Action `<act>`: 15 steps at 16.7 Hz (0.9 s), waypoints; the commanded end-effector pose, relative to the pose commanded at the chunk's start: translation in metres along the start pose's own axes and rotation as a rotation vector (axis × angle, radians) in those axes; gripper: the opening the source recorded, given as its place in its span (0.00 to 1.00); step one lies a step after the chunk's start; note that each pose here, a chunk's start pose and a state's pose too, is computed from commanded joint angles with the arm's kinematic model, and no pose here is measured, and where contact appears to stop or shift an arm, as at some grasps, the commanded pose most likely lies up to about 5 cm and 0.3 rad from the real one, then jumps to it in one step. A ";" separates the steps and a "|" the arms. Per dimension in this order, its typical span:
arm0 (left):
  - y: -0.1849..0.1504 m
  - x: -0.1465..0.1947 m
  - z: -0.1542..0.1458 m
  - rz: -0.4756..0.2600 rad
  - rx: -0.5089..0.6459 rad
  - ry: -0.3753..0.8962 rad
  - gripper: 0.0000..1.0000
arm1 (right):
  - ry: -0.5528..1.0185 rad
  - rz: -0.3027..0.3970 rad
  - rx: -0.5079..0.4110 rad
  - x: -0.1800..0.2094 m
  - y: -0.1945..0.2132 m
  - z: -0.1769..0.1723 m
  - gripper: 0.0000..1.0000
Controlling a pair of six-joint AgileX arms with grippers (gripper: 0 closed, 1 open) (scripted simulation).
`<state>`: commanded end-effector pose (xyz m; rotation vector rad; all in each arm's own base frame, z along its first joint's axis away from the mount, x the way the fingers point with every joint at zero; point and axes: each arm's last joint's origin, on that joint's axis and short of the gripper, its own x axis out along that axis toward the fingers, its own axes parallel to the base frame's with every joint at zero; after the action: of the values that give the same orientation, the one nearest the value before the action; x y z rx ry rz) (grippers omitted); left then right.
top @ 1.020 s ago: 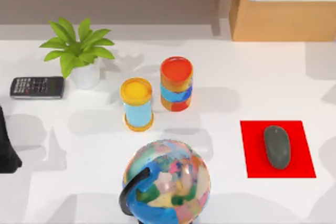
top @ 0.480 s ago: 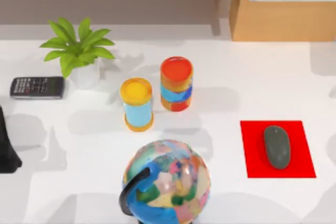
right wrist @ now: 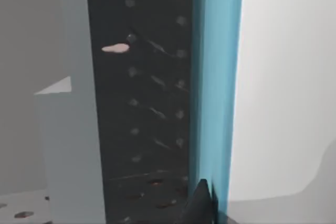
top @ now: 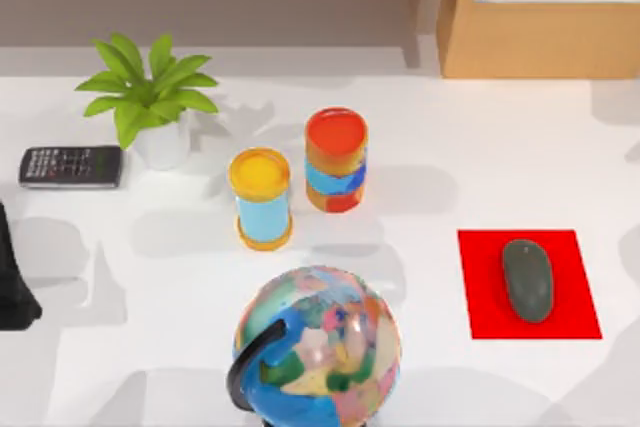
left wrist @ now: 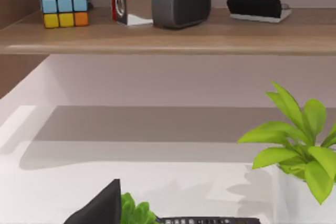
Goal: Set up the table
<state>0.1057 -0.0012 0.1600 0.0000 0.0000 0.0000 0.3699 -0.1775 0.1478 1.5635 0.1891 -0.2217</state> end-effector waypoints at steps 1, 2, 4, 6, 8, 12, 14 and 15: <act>0.000 0.000 0.000 0.000 0.000 0.000 1.00 | 0.000 0.000 0.000 0.000 0.000 0.000 0.00; 0.000 0.000 0.000 0.000 0.000 0.000 1.00 | 0.000 0.000 0.000 0.000 0.000 0.000 0.08; 0.000 0.000 0.000 0.000 0.000 0.000 1.00 | 0.000 0.000 0.000 0.000 0.000 0.000 0.23; 0.000 0.000 0.000 0.000 0.000 0.000 1.00 | 0.000 0.000 0.000 0.000 0.000 0.000 0.38; 0.000 0.000 0.000 0.000 0.000 0.000 1.00 | 0.000 0.000 0.000 0.000 0.000 0.000 0.53; 0.000 0.000 0.000 0.000 0.000 0.000 1.00 | 0.000 0.000 0.000 0.000 0.000 0.000 0.83; 0.000 0.000 0.000 0.000 0.000 0.000 1.00 | 0.000 0.000 0.000 0.000 0.000 0.000 0.98; 0.000 0.000 0.000 0.000 0.000 0.000 1.00 | 0.000 0.000 0.000 0.000 0.000 0.000 1.00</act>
<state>0.1057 -0.0012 0.1600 0.0000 0.0000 0.0000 0.3699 -0.1775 0.1478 1.5635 0.1891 -0.2217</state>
